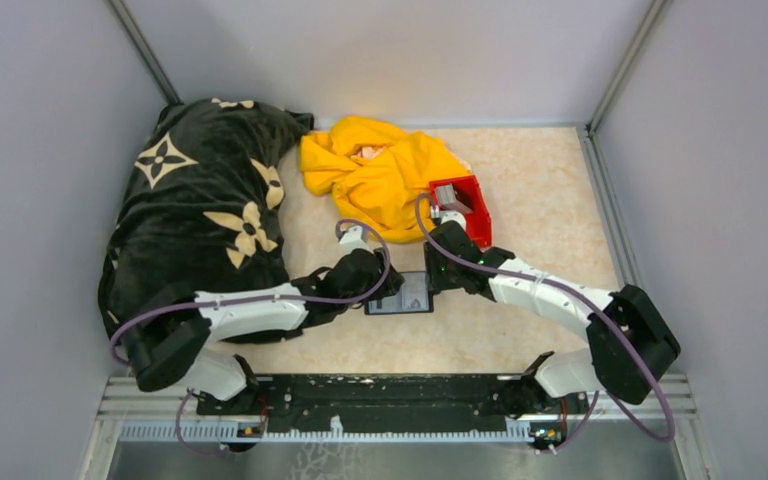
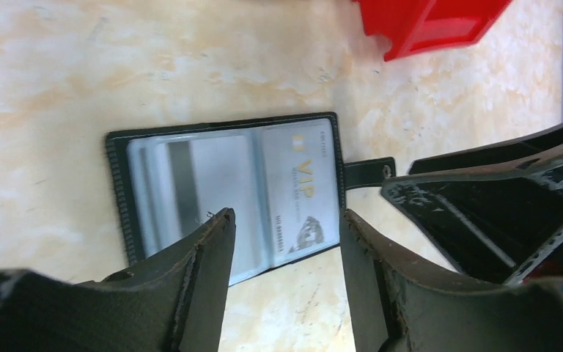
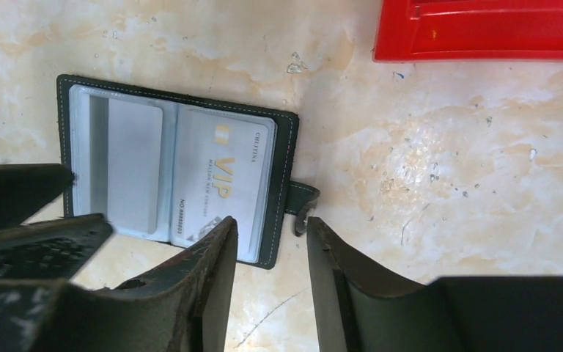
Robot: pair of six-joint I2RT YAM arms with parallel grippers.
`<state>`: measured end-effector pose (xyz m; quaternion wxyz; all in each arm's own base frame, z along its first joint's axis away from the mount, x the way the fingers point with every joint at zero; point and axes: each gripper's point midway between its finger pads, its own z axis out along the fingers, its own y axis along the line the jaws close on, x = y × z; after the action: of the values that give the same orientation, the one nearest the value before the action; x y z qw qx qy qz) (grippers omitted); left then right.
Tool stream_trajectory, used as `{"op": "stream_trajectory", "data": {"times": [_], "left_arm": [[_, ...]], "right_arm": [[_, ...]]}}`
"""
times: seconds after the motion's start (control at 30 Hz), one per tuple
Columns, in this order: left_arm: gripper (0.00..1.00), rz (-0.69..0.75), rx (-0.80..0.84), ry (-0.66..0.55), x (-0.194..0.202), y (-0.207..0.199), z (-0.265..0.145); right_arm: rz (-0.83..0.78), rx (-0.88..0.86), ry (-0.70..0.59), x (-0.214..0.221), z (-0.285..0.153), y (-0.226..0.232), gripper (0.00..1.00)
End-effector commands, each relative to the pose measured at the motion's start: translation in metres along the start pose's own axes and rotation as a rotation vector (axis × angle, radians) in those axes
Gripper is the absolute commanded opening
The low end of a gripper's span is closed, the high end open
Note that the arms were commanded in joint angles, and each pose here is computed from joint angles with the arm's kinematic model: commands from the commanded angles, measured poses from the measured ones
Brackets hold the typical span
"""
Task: Put the credit cards into the card holder
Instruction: Close the card holder at the center of the board.
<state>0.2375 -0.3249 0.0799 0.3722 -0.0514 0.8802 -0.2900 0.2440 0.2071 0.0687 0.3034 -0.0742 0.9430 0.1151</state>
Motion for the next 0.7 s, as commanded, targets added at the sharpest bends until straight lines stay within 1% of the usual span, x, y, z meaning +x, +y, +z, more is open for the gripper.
{"op": "stream_trajectory", "data": {"times": [0.0, 0.13, 0.3, 0.37, 0.5, 0.67], "left_arm": [[0.62, 0.013, -0.124, -0.07, -0.008, 0.038, -0.018], [0.66, 0.003, -0.182, -0.091, -0.007, 0.061, -0.029], [0.68, -0.01, -0.225, -0.072, 0.003, 0.081, -0.033], [0.69, -0.016, -0.223, -0.064, 0.008, 0.085, -0.032], [0.73, -0.027, -0.213, -0.061, 0.011, 0.089, -0.031], [0.73, -0.036, -0.206, -0.055, 0.013, 0.093, -0.029]], "right_arm": [[0.011, 0.002, -0.069, -0.013, -0.012, 0.002, 0.42], [0.008, 0.022, -0.063, -0.009, -0.01, -0.002, 0.45], [0.005, 0.032, -0.046, -0.002, -0.003, -0.005, 0.45], [0.011, 0.028, -0.038, 0.002, 0.0, -0.005, 0.45], [0.035, 0.008, -0.03, 0.01, 0.006, -0.002, 0.47], [0.065, -0.028, -0.008, 0.021, 0.016, 0.003, 0.48]]}}
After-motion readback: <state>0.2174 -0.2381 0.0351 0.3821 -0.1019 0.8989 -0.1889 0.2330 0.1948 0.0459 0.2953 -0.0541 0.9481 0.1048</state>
